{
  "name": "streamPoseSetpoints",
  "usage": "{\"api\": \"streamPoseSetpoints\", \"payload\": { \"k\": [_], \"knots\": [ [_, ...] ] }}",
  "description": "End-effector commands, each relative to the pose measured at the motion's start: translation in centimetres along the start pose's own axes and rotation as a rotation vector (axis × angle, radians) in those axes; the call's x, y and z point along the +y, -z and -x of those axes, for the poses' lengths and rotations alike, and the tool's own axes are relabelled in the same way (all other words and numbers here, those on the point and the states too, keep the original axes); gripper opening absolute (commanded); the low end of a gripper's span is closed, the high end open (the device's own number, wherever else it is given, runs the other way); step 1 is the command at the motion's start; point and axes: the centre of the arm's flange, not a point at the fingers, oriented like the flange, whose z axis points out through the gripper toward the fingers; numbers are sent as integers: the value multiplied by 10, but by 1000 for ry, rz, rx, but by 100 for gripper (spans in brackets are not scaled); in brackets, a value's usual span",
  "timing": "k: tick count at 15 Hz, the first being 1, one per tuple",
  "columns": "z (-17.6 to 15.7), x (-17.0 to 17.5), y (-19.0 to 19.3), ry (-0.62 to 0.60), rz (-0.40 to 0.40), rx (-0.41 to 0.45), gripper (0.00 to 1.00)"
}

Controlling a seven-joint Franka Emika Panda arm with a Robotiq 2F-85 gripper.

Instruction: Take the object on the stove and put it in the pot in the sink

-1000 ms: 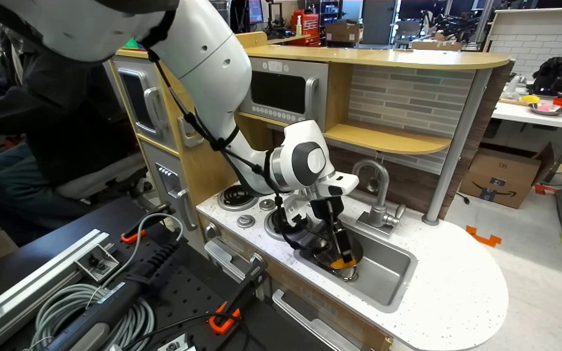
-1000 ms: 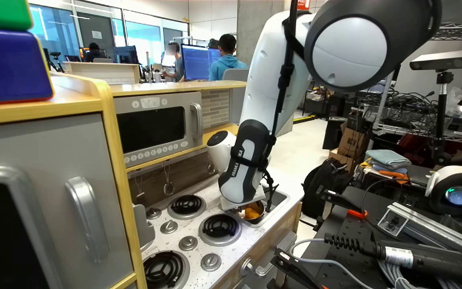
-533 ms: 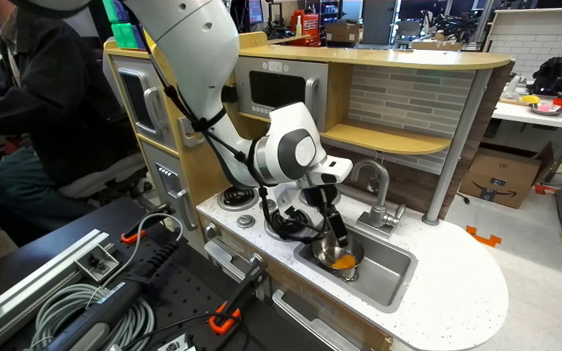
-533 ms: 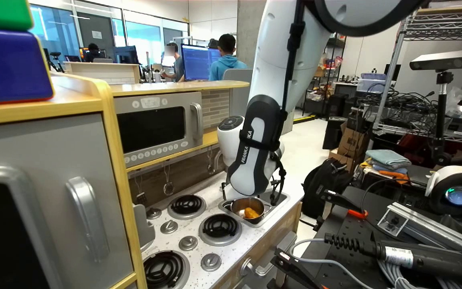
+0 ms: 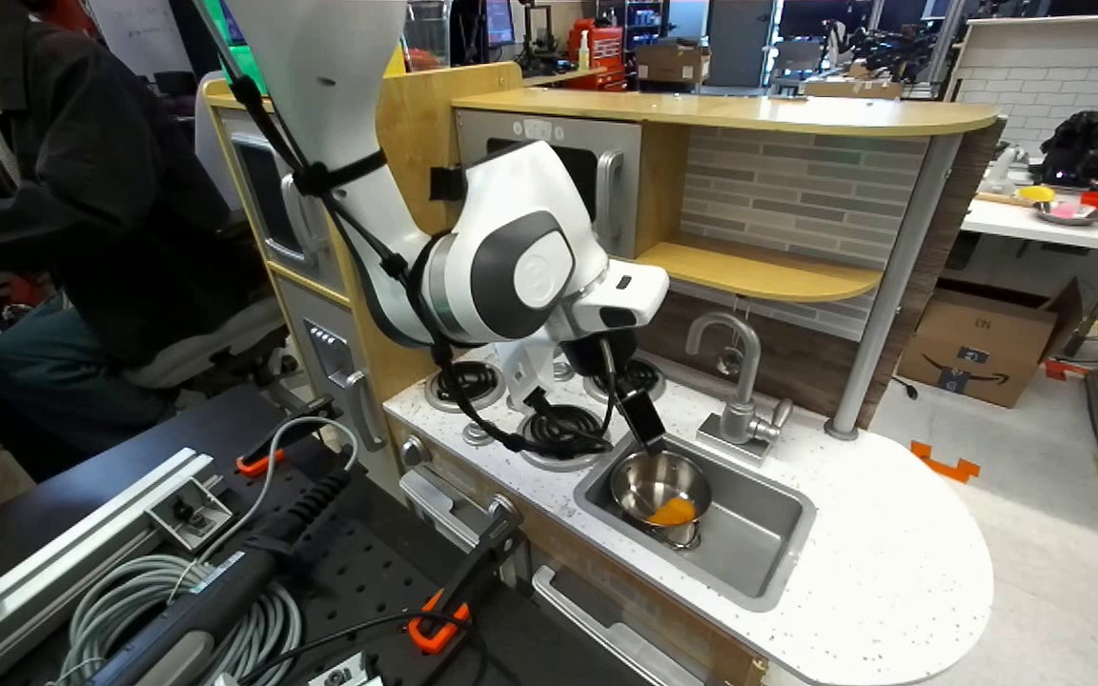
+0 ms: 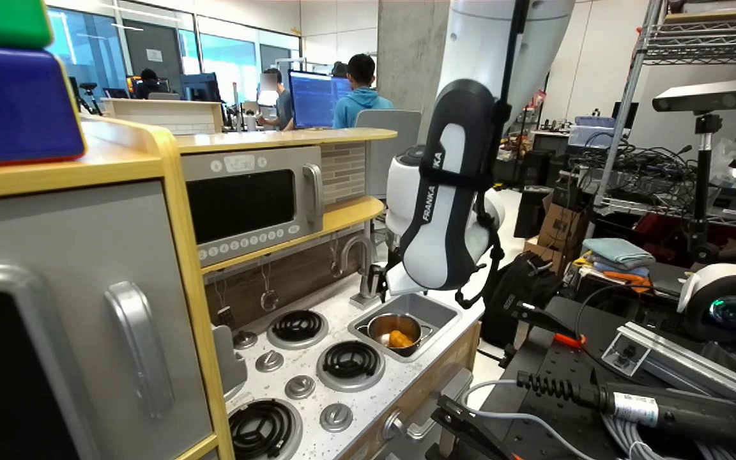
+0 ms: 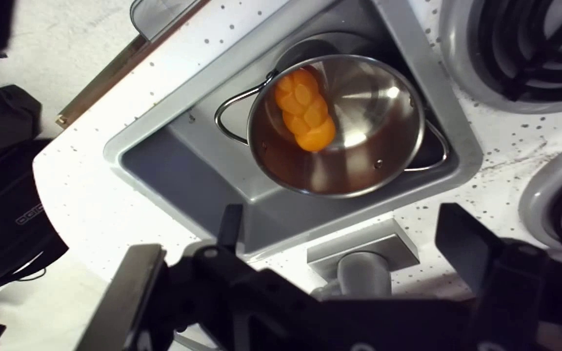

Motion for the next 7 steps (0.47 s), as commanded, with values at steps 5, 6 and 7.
{"api": "streamPoseSetpoints", "payload": {
  "k": [5,6,7],
  "knots": [
    [-26,24,64,-7,-121,-8,100],
    [-28,28,65,-10,-119,-5,100],
    [-25,26,62,-7,-115,-9,100]
  ]
}}
